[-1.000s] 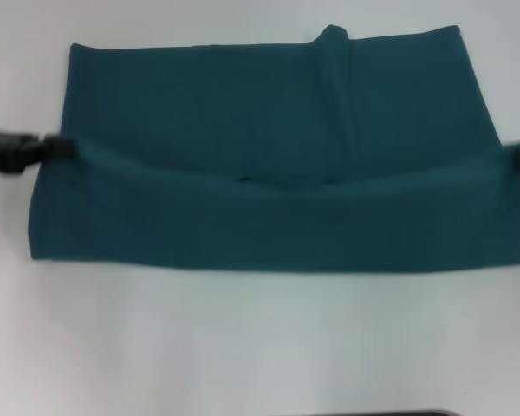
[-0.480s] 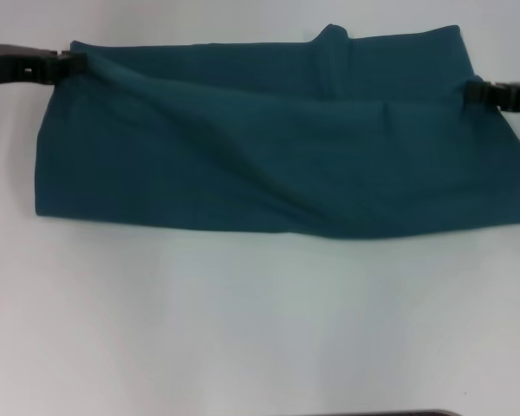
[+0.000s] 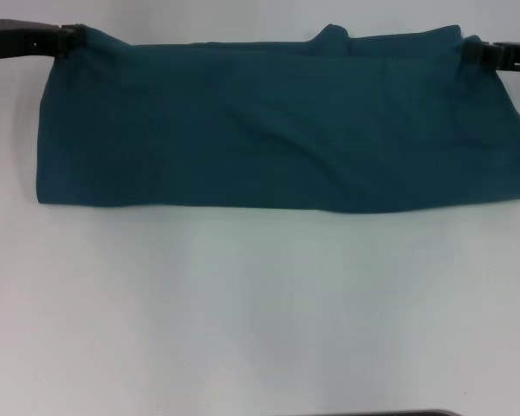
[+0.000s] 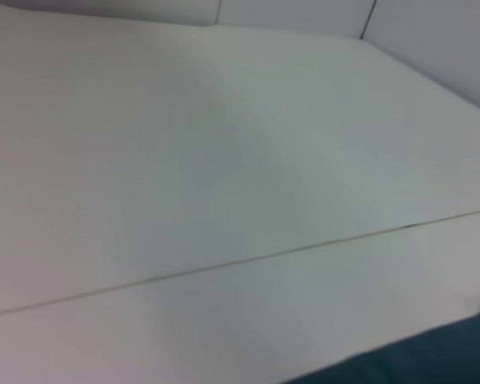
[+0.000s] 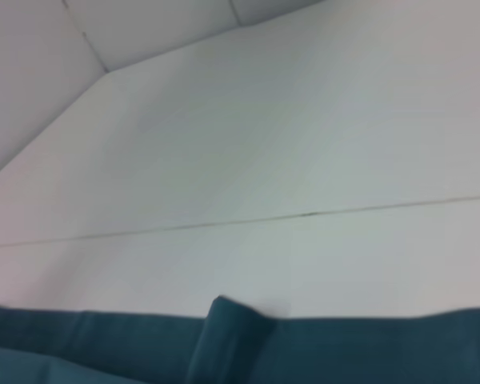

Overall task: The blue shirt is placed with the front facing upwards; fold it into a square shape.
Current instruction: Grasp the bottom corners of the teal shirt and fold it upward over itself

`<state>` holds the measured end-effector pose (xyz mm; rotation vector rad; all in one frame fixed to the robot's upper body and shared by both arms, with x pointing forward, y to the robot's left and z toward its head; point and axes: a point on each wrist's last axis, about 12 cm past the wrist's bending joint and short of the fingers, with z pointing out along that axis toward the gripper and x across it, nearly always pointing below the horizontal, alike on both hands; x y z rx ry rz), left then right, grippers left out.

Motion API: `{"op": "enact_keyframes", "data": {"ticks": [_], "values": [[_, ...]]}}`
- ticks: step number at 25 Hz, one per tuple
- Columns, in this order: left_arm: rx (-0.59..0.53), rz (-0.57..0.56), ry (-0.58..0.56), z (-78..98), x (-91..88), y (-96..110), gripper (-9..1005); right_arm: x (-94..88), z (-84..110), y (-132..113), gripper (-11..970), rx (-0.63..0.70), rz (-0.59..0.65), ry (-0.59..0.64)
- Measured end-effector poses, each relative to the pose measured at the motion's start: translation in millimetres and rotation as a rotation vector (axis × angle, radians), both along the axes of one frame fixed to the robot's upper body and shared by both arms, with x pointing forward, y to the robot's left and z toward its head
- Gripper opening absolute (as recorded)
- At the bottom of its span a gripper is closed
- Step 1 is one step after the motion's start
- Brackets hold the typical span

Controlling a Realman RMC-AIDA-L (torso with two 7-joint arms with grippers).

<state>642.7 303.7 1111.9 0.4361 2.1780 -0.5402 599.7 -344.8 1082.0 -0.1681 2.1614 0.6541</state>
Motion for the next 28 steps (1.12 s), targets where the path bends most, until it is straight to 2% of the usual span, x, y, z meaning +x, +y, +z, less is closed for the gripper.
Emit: {"op": "enact_keyframes", "data": {"ticks": [7,12,28], "values": [[0.064,0.034,-0.026,-3.2,11.0,-13,34,16.2,0.5,12,37,-0.035,-0.036,-0.020],[0.076,0.056,-0.034,-4.4,12.8,-13,34,25.1,3.6,16,37,-0.063,-0.063,-0.039],[0.051,0.105,-0.082,5.7,22.5,-14,35,45.4,21.3,20,40,-0.098,-0.091,-0.102]]}}
